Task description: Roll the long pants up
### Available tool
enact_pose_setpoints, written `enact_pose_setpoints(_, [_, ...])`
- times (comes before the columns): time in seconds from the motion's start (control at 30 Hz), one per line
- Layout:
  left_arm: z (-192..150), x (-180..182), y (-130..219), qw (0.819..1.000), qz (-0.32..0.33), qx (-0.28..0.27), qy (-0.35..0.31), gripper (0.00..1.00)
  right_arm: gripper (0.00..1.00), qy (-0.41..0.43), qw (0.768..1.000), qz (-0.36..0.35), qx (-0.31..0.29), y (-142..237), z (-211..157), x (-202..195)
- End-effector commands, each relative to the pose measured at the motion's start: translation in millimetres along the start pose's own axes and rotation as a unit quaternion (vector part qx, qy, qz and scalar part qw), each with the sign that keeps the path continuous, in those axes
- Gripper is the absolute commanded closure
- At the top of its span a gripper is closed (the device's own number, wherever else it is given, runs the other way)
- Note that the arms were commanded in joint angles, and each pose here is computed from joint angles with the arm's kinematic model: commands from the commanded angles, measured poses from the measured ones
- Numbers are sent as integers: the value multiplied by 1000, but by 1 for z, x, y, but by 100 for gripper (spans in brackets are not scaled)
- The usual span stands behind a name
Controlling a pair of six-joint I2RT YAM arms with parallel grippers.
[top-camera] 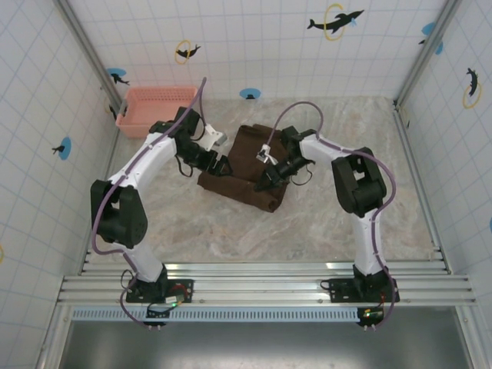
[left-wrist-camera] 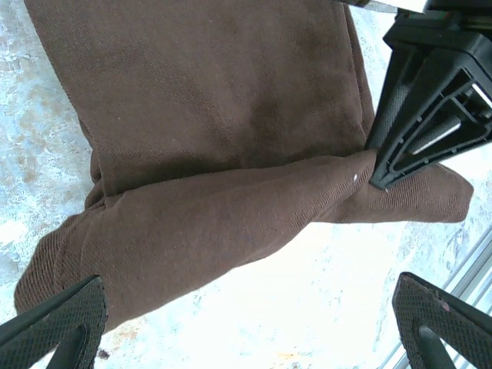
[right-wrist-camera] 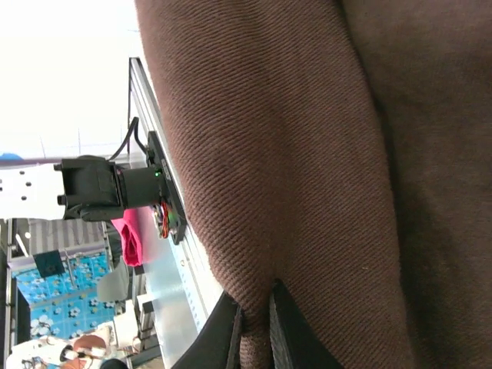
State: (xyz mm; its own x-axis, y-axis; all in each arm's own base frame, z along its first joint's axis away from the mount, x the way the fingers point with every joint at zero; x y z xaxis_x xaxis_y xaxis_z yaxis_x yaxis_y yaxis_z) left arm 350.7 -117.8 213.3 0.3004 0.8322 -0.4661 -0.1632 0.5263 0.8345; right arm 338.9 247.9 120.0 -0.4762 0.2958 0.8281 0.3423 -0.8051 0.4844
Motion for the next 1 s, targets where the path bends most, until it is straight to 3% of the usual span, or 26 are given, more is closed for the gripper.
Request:
enact_pose_setpoints(0.0, [2, 0, -10, 1000, -12, 4, 11, 2, 97, -33, 999, -16, -19, 12, 1, -25])
enact_pose_setpoints(0.23, [14, -10, -46, 999, -21, 26, -3, 3, 96, -58, 997, -24, -34, 23, 9, -52])
enact_pose_setpoints(0.43, [32, 12, -92, 997, -9, 54, 52, 3, 96, -61, 998, -16, -19, 14, 12, -63])
enact_pose_setpoints(0.63, [29, 35, -119, 989, 38, 113, 84, 2, 86, -32, 997, -65, -4, 31, 21, -62])
enact_pose_setpoints(0.7, [29, 38, -122, 988, 39, 116, 90, 3, 73, -9, 993, -118, -2, 53, 26, -55])
enact_pose_setpoints(0.77, [29, 41, -124, 988, 33, 116, 100, 2, 66, 24, 987, -157, -6, 77, 31, -40])
enact_pose_setpoints(0.87, [30, 42, -129, 987, 24, 121, 104, 3, 62, 83, 973, -216, 1, 103, 32, -9])
enact_pose_setpoints(0.97, [32, 42, -131, 986, 12, 124, 108, 3, 60, 143, 959, -244, 9, 103, 24, 30])
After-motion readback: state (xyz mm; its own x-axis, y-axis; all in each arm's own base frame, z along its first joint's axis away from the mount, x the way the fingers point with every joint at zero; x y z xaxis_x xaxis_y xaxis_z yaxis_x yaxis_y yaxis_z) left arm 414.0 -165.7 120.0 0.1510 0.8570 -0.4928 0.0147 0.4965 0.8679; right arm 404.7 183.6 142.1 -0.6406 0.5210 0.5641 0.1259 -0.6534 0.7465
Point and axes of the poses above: each hand's point on the last joint's axis, 136 mm out from that joint toward the fingers, its own y axis back along the fingers, its own x axis along the line the jaws close on, z = x × y, the point moved 7 cm from there along y, back along the fingers, and after that the axes turned 12 degrees about y, right-handed, at the moved point
